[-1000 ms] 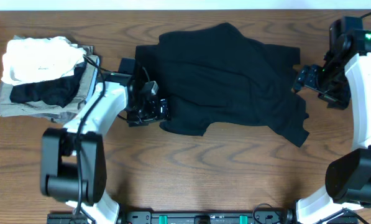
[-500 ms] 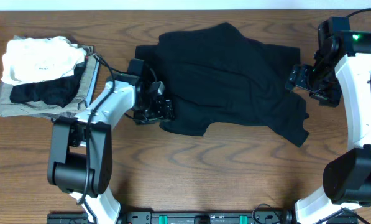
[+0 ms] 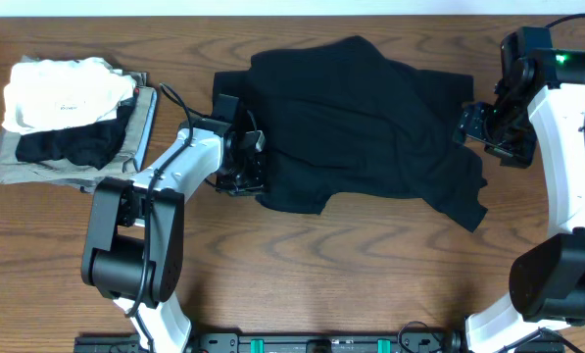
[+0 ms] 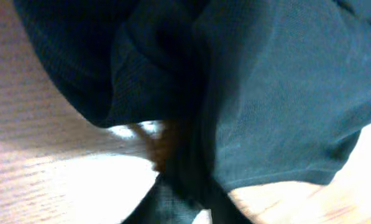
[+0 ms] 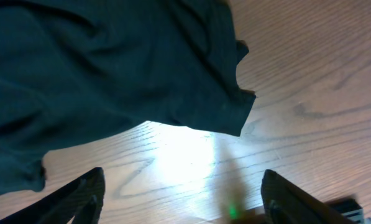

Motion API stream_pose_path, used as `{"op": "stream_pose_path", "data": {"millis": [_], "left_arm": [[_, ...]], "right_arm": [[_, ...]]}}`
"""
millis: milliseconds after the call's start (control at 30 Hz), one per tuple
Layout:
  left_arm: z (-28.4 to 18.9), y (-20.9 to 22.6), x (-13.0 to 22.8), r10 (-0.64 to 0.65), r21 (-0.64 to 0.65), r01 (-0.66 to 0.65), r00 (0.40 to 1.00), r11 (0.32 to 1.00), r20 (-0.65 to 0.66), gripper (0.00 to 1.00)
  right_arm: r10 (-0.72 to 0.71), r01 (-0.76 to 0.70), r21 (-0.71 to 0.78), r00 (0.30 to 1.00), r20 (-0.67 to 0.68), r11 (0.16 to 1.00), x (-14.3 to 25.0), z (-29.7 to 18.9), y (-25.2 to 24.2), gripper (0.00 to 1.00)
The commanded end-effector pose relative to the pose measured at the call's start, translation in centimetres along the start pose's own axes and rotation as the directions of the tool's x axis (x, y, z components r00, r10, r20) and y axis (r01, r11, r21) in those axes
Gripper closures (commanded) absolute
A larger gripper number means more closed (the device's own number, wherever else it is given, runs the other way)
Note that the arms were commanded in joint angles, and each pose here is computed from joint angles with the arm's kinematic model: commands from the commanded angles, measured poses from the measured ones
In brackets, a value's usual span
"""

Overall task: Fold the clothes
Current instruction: 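Lay the shirt flat on the table and release both grippers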

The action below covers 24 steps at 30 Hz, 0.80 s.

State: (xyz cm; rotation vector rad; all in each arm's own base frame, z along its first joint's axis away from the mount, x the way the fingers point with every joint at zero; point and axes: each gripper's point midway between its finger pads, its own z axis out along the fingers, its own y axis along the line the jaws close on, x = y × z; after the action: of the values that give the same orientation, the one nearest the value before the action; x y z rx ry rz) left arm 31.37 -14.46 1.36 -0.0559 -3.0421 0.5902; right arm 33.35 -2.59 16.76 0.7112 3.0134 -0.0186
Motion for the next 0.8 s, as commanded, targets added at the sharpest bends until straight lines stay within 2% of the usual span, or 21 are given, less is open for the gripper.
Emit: {"op": "stream_pose_path", "data": {"millis": [0,267,400,533,633,767], "left_arm": [[0.4,0.5,0.4,-0.005,-0.014,0.004,1.0,1.0,-0.023,0.94],[-1.1,0.8,2.9,-0.038,-0.053,0.033,0.995,0.998,-0.093,0.94],[-3.4,3.2,3.6,-0.095,-0.226,0.081,0.994,0.971,-0.05,0.94],[-5.0,3.9,4.6,-0.097,-0.289,0.079,0.994,0.954,-0.046,0.94],[-5.7,3.8,5.4,-0.102,-0.292,0.08,0.993,0.953,-0.061,0.94],[-5.9,3.9,6.4,-0.117,-0.303,0.084,0.988,0.949,-0.095,0.94]], "right_arm": [[0.017,-0.017,0.007,1.0,0.002,1.0,0.2,0.1,0.3,0.23],[0.028,-0.028,0.014,1.0,-0.005,1.0,0.3,0.3,0.3,0.22],[0.028,-0.028,0.025,1.0,-0.011,0.999,0.5,0.9,0.1,0.21],[0.028,-0.029,0.014,0.999,0.028,0.999,-0.5,1.8,0.4,0.22],[0.031,-0.03,-0.014,0.996,0.087,0.999,-2.0,2.7,1.1,0.32],[0.04,-0.027,-0.07,0.981,0.191,0.997,-4.6,3.5,2.3,0.57]]}}
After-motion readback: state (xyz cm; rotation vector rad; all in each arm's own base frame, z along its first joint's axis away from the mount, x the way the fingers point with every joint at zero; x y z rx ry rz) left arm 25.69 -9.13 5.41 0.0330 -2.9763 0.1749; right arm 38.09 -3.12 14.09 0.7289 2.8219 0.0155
